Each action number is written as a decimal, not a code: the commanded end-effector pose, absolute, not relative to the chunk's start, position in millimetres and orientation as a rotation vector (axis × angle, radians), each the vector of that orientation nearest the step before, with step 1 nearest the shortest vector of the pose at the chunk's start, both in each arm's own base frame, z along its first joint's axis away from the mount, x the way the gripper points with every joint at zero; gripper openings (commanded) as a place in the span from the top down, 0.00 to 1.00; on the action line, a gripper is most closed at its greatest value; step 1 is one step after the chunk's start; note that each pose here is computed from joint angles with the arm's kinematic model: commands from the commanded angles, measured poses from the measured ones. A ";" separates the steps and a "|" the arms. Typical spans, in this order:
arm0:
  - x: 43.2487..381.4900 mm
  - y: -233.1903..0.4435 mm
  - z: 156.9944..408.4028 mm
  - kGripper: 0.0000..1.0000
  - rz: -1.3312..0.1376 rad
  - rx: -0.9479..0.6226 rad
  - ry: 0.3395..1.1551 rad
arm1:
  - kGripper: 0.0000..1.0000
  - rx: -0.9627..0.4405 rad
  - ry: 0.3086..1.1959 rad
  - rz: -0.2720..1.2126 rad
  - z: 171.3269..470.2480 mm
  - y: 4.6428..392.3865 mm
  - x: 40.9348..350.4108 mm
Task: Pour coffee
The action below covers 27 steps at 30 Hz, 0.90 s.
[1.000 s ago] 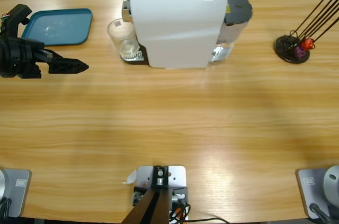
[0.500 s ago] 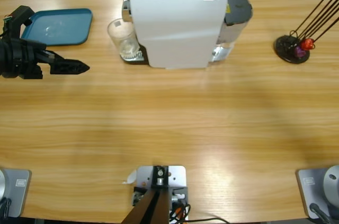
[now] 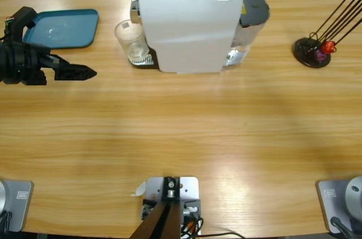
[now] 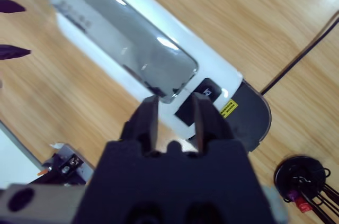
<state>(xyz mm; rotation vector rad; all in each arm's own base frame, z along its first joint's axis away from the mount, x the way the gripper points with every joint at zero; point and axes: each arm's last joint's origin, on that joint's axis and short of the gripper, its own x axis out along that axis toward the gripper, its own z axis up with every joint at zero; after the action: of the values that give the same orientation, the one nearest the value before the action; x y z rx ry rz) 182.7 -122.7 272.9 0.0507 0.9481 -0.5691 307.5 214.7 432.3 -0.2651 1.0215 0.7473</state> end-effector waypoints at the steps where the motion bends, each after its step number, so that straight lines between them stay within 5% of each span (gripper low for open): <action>1: 177.1 -124.1 267.1 0.00 -0.572 0.071 0.962 | 0.00 -0.277 1.024 0.756 440.0 207.6 288.6; 7: 174.1 -124.2 268.2 0.00 -0.580 0.072 0.956 | 0.00 -0.264 1.103 0.708 420.3 210.7 298.6; 27: 177.9 -126.4 274.5 0.00 -0.573 0.078 0.929 | 0.00 -0.264 1.102 0.666 420.6 204.8 301.2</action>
<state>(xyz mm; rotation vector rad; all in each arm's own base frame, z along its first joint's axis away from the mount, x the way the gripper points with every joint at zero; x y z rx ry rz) 179.7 -126.5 273.3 0.0650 0.9446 -0.5840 294.8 206.1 436.8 -0.2512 1.0395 0.7101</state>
